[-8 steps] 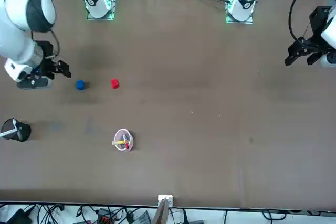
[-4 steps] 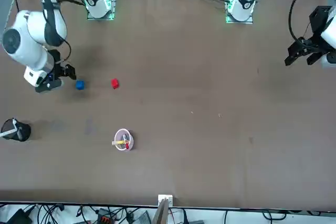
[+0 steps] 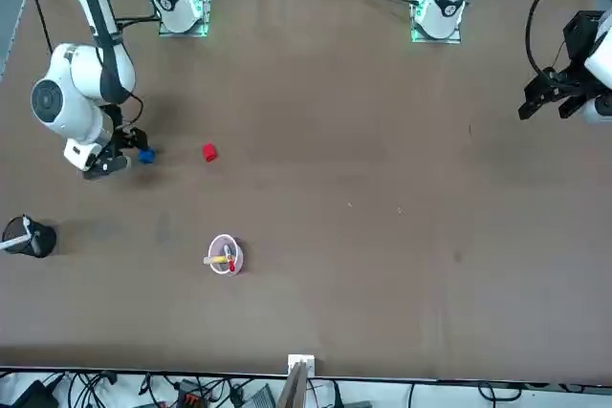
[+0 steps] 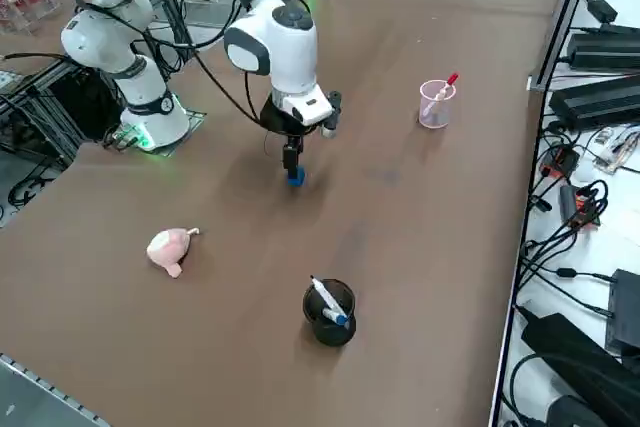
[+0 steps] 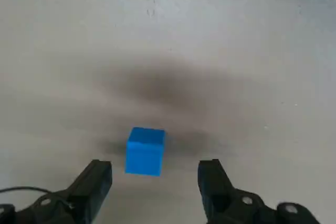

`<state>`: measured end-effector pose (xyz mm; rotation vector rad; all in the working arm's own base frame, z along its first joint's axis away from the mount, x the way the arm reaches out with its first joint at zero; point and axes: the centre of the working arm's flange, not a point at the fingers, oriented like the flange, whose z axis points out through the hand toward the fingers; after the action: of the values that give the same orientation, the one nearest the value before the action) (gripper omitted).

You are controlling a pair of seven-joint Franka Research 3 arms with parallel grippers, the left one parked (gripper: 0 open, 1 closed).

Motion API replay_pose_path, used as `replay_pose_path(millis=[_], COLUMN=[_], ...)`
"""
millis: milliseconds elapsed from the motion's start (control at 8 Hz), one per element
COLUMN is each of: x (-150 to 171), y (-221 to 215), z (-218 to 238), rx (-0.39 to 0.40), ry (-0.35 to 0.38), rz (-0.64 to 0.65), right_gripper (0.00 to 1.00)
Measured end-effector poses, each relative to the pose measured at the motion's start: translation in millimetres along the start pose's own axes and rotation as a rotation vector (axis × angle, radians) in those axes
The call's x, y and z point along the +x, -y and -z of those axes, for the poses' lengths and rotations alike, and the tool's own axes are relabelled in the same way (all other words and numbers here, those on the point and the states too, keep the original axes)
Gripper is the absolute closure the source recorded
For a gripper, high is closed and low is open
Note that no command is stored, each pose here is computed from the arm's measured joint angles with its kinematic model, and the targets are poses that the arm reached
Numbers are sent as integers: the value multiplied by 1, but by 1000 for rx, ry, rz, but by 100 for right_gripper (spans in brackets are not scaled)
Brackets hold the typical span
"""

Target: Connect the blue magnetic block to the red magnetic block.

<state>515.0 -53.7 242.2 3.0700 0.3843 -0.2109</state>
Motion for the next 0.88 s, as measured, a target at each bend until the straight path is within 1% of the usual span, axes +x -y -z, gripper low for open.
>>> replay_pose_path(millis=[500, 875], x=[3, 3], y=[9, 10], z=[-21, -34], rx=[-2, -3], ry=[25, 42], rz=[-62, -71], right_gripper=[0, 4])
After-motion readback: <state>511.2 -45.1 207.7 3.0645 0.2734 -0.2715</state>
